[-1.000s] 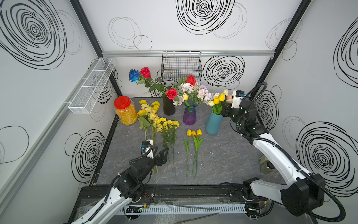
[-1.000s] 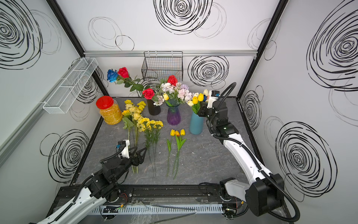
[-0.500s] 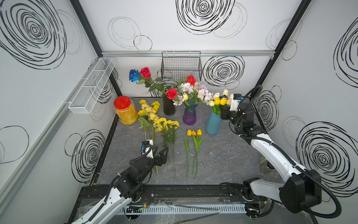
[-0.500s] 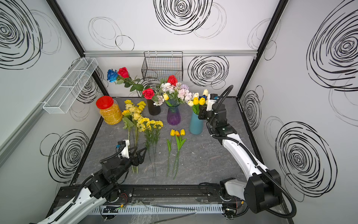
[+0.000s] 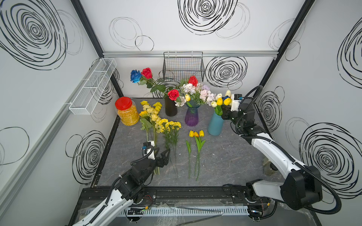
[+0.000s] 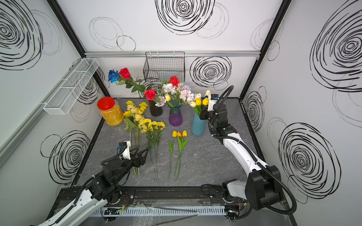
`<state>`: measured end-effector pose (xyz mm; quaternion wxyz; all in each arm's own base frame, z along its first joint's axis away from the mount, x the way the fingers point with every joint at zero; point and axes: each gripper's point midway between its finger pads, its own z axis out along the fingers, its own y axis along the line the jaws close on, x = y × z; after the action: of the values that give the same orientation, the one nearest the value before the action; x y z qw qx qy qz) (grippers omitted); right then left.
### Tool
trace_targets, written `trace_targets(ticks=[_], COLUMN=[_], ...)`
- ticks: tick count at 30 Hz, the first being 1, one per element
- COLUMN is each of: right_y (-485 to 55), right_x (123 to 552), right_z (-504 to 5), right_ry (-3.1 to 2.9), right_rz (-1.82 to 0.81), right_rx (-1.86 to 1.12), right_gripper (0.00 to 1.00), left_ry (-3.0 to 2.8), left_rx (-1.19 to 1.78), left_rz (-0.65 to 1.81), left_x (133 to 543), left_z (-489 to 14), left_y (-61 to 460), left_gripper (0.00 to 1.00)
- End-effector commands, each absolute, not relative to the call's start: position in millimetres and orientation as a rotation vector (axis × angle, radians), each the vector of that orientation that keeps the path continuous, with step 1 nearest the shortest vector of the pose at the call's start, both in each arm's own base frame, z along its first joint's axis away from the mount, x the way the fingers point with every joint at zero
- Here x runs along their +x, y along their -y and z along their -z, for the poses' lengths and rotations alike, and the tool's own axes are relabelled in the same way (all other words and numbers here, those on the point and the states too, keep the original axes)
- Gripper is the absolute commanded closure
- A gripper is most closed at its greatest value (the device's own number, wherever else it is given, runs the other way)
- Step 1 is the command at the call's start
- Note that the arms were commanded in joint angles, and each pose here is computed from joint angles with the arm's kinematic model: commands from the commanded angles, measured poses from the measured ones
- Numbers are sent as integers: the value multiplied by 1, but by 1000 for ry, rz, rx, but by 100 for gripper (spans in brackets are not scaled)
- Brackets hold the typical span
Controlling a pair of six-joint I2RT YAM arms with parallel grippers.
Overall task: Pick out yellow flowers from the vase
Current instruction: Pick up the flower from the vase.
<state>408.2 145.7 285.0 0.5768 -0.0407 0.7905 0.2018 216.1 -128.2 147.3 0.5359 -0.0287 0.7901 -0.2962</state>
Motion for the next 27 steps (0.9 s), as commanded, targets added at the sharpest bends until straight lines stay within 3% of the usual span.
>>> trace_targets(ticks=[1,27], right_y=[-151,-135], right_x=[406,370], right_z=[-312,-396], right_ry=[-1789,-1696], right_rz=[-489,-523], right_rx=[-115,-88], right_gripper=[92,92], left_ry=[-1855,-1837], left_rx=[-77,-66], left_rz=[721,747], left_x=[218,218], left_z=[-150,-162], left_y=[128,132], left_gripper=[16,15])
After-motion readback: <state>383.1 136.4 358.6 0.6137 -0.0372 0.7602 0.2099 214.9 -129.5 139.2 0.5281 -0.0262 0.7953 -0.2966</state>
